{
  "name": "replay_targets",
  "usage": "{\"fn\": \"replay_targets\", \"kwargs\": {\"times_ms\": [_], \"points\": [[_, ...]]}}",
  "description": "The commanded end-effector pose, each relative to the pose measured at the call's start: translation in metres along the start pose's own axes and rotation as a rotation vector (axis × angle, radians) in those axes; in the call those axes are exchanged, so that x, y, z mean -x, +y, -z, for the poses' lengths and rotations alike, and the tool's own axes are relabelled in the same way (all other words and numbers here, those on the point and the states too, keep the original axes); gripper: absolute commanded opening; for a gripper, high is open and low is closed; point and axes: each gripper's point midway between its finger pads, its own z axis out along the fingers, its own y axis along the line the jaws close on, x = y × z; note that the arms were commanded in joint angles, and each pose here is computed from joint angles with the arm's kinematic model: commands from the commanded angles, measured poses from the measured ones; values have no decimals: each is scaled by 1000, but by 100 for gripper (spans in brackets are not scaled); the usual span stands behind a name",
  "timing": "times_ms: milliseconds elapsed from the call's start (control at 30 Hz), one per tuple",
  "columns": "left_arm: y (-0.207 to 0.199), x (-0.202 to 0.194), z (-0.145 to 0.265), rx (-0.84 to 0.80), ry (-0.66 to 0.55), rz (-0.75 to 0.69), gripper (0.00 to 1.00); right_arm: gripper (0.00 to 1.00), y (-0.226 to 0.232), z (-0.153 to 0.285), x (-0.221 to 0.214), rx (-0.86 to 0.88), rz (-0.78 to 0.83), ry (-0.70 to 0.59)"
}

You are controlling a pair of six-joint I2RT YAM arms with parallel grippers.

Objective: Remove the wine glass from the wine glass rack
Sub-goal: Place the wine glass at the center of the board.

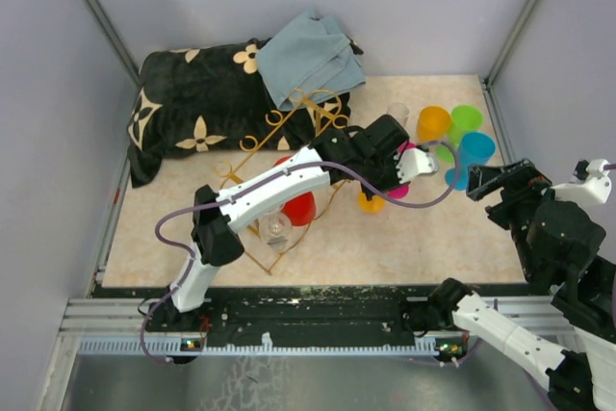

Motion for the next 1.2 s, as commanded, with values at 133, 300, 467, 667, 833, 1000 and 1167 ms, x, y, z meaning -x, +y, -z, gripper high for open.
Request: {"fn": "replay_targets", "kwargs": {"times_ms": [133,300,467,667,833,1000,1167], "points": [[11,1,-7,-13,-16,33,0,95,2,1,6,11,-14,-22],[15,2,-11,0,-22,39,0,95,1,2,7,12,-18,-24],[16,8,-3,21,-37,35,0,95,-1,3,7,12,-25,-27],[14,12,6,40,-44,25,0,95,-1,0,4,12,-27,-27],[7,12,5,33,-40,21,0,95,0,-1,2,14,-28,-26],[-5,12,1,-6,-37,37,0,96,-3,2,4,11,-29,-30],[-10,8,-3,-19,-24,39,0,96,-6,4,7,9,-35,-39]]}}
